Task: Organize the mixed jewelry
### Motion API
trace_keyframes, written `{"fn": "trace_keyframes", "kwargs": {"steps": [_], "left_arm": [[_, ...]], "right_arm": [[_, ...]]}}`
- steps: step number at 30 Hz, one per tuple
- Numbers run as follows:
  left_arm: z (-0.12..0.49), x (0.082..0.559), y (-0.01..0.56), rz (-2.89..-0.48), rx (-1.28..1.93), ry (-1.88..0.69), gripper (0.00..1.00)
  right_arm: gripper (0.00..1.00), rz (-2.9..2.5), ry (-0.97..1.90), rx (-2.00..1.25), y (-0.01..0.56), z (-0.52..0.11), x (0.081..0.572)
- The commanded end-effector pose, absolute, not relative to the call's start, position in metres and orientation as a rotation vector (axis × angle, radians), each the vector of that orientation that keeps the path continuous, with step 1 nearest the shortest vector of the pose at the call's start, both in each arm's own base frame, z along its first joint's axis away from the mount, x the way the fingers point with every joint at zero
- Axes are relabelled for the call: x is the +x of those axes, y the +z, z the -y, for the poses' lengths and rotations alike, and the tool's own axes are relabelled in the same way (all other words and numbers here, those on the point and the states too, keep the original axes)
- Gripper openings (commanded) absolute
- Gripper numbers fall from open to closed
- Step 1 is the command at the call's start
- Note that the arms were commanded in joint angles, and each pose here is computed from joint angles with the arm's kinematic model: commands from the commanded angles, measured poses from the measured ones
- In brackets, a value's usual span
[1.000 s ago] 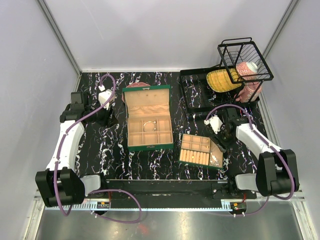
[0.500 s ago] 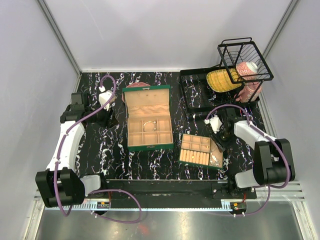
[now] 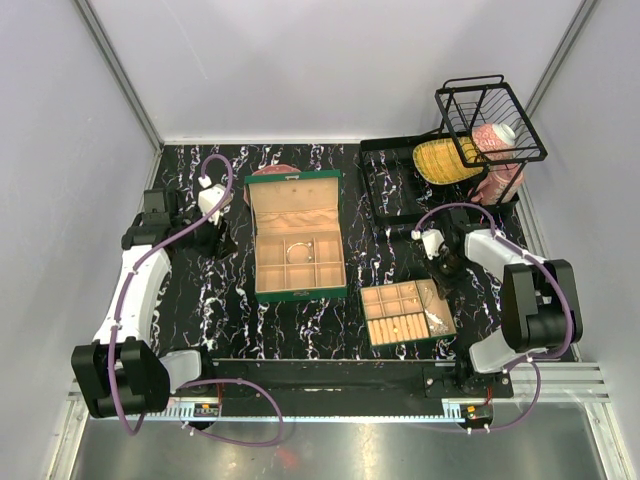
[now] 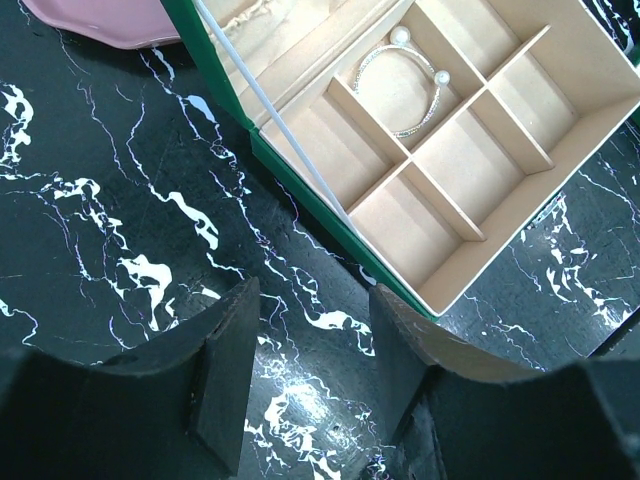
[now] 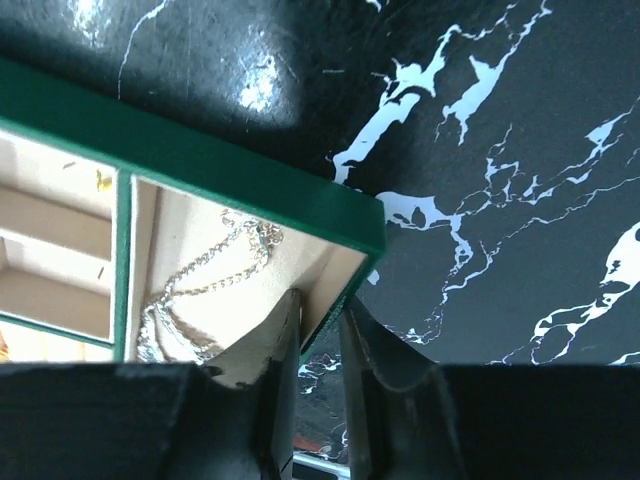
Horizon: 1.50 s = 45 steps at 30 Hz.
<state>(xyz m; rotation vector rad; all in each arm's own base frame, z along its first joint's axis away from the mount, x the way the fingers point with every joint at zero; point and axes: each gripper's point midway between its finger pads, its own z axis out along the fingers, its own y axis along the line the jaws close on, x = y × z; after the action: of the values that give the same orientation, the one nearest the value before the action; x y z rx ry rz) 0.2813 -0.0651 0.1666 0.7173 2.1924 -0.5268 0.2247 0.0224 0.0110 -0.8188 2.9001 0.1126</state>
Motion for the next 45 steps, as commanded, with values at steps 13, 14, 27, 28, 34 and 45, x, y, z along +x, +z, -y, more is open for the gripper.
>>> {"fn": "trace_keyframes", "kwargs": {"steps": [13,14,27,28,34,45], "left_arm": [[0.064,0.290,0.177,-2.108,0.725,-0.478,0.51],[0.063,0.290,0.177,-2.108,0.725,-0.475,0.51],[0.062,0.290,0.174,-2.118,0.713,-0.468,0.50],[0.062,0.290,0.175,-2.116,0.715,-0.468,0.50],[0.062,0.294,0.177,-2.115,0.702,-0.470,0.50],[0.060,0.296,0.180,-2.116,0.696,-0.452,0.50]], "right_arm": [[0.00,-2.760,-0.004,-0.618,0.022,-0.022,0.289],[0.00,-2.751,-0.001,-0.604,0.025,-0.023,0.291],[0.00,-2.695,0.109,-0.477,0.079,-0.040,0.293],[0.00,-2.702,0.122,-0.470,0.083,-0.041,0.289],[0.00,-2.701,0.205,-0.397,0.114,-0.051,0.287],[0.00,-2.697,0.338,-0.284,0.159,-0.071,0.304]]}}
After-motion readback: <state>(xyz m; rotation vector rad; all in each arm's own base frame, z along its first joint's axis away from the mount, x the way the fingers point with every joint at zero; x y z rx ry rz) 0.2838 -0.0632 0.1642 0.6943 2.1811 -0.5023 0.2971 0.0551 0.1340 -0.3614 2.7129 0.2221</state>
